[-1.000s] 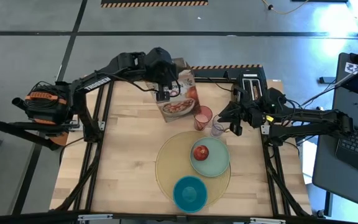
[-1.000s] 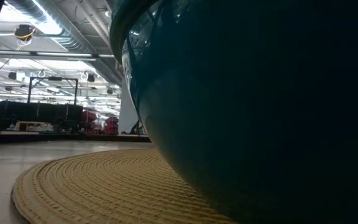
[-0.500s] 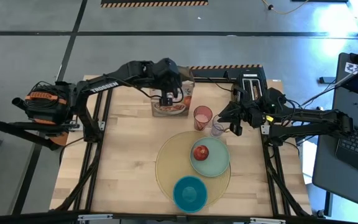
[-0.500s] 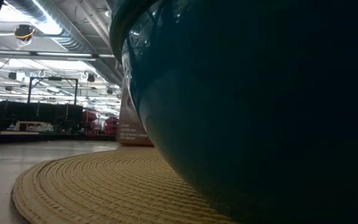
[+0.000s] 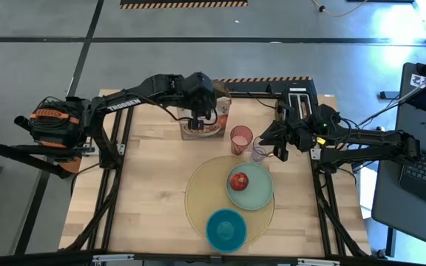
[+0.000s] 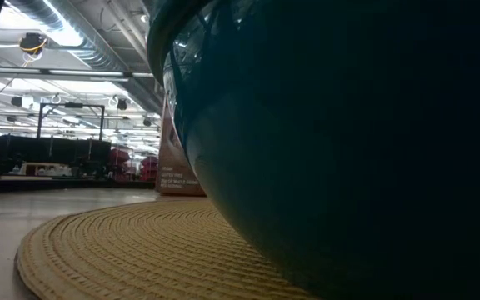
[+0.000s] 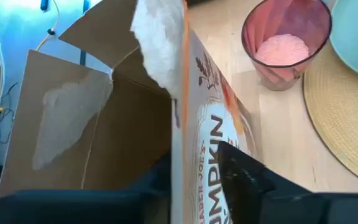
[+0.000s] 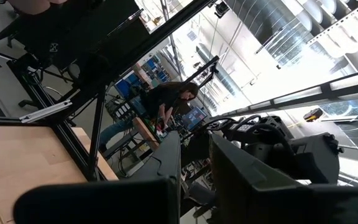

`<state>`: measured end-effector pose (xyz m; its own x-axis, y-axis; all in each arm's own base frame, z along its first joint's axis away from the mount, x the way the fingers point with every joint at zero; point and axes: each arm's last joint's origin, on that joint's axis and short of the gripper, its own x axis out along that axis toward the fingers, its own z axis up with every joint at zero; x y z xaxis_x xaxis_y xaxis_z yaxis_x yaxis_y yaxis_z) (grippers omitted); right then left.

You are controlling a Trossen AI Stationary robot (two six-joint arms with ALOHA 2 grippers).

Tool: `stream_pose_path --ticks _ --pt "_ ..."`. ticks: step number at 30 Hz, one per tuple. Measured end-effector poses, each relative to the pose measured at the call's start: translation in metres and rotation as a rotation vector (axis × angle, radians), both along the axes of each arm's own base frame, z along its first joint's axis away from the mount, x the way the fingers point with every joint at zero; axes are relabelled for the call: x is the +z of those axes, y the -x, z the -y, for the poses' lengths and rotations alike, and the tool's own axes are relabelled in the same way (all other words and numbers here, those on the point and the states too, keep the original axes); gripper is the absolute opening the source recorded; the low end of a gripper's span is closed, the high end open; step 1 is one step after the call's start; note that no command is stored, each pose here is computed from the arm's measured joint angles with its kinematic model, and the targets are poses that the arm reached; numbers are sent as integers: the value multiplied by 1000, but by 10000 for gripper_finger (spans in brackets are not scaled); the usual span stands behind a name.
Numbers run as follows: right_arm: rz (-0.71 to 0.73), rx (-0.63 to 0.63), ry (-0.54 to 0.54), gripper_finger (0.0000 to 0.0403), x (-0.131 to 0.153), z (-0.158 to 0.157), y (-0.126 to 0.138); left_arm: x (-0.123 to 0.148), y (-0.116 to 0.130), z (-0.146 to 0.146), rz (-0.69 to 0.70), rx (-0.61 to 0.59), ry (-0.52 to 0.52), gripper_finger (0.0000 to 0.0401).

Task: Arrange a breakfast setting
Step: Move the cereal box to the center

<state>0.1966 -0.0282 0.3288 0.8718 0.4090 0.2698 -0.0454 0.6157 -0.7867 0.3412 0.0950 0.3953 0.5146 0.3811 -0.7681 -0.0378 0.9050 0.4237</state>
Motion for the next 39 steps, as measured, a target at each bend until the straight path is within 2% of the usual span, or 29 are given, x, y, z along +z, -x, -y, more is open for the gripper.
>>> stream_pose_path --ticks 4,8,17,23,30,39 --pt "0 0 0 57 0 0 0 9 2 0 15 21 -32 139" --pt "0 0 0 57 0 0 0 24 5 -1 63 62 -64 161" --pt "-2 0 0 57 0 0 0 52 19 2 107 83 -96 163" --pt "-13 0 -3 57 -1 0 0 79 45 5 67 197 -188 163" --pt "-20 1 -4 57 -2 0 -1 89 93 17 34 322 -87 163" --pt "-30 10 -11 57 -2 0 -1 91 155 37 171 452 49 163"
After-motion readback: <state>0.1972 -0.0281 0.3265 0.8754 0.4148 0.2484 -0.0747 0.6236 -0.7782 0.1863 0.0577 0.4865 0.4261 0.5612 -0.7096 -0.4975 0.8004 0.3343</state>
